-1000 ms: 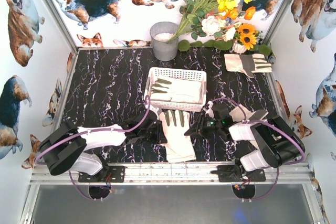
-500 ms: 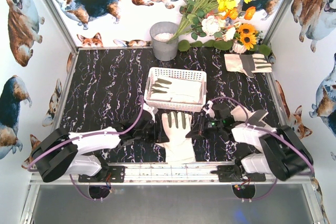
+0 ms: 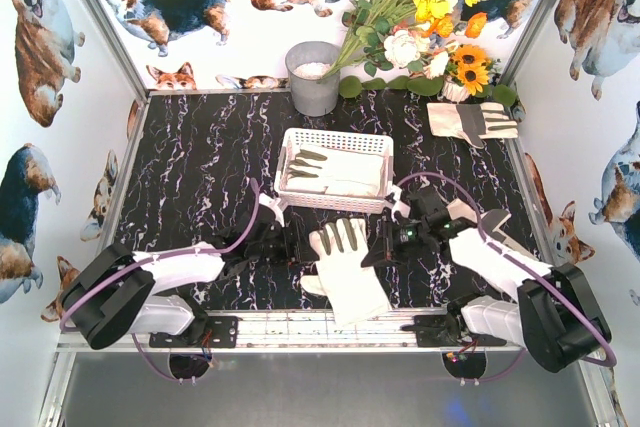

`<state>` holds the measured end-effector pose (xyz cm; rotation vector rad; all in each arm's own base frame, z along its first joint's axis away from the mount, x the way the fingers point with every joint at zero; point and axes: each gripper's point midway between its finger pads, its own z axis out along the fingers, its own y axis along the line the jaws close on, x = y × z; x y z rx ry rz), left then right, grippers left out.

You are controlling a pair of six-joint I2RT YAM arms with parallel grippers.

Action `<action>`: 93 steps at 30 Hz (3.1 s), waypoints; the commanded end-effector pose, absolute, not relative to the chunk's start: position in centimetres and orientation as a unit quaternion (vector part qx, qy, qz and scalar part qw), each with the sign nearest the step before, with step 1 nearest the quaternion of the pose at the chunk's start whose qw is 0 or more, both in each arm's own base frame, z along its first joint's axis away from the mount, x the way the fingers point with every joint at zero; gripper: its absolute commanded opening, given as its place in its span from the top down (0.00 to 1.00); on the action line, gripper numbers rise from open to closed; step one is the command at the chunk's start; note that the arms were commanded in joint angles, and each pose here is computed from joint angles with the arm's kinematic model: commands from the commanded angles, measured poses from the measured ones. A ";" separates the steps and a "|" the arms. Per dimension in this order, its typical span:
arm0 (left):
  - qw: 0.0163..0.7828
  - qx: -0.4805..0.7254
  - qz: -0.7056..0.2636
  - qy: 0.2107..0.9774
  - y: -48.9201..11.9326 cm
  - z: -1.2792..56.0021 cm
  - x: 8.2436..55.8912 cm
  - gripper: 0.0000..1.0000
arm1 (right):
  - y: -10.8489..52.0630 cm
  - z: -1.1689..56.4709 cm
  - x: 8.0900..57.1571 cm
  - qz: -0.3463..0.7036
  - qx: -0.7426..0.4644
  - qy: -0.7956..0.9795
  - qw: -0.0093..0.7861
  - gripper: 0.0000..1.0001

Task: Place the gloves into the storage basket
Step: Pick up the glove from the center of the board, then place the glove in the bin.

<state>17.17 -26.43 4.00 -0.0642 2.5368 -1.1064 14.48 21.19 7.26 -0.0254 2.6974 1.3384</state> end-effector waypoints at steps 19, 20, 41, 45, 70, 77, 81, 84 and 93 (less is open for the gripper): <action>0.349 0.134 -0.404 0.835 -22.3 17.1 22.3 0.00 | 23.2 19.4 14.1 0.441 -0.299 0.841 0.096 1.00; 0.355 0.152 -0.408 0.827 -22.4 18.1 22.3 0.00 | 23.4 20.1 14.3 0.439 -0.312 0.837 0.097 1.00; 0.214 0.357 -0.560 0.717 -27.4 22.1 16.4 0.04 | 26.1 23.7 14.6 0.436 -0.456 0.768 0.111 1.00; 0.205 0.349 -0.568 0.717 -27.5 21.6 15.9 0.33 | 26.3 23.5 15.5 0.423 -0.450 0.777 0.121 1.00; 0.383 0.141 -0.447 0.796 -30.5 21.2 31.7 1.00 | 22.7 22.6 33.1 0.074 -0.456 0.842 0.280 1.00; 0.376 0.114 -0.437 0.809 -31.6 21.1 34.6 1.00 | 22.3 22.5 37.1 0.042 -0.469 0.836 0.282 1.00; 0.361 0.103 -0.424 0.824 -31.9 20.1 35.7 1.00 | 22.5 22.0 38.8 0.051 -0.471 0.836 0.277 1.00; 0.354 0.092 -0.422 0.830 -31.6 19.6 36.5 1.00 | 22.8 21.8 39.9 0.066 -0.473 0.833 0.281 1.00; 0.332 0.072 -0.419 0.842 -30.7 18.1 39.0 1.00 | 23.7 19.9 42.5 0.114 -0.461 0.838 0.269 1.00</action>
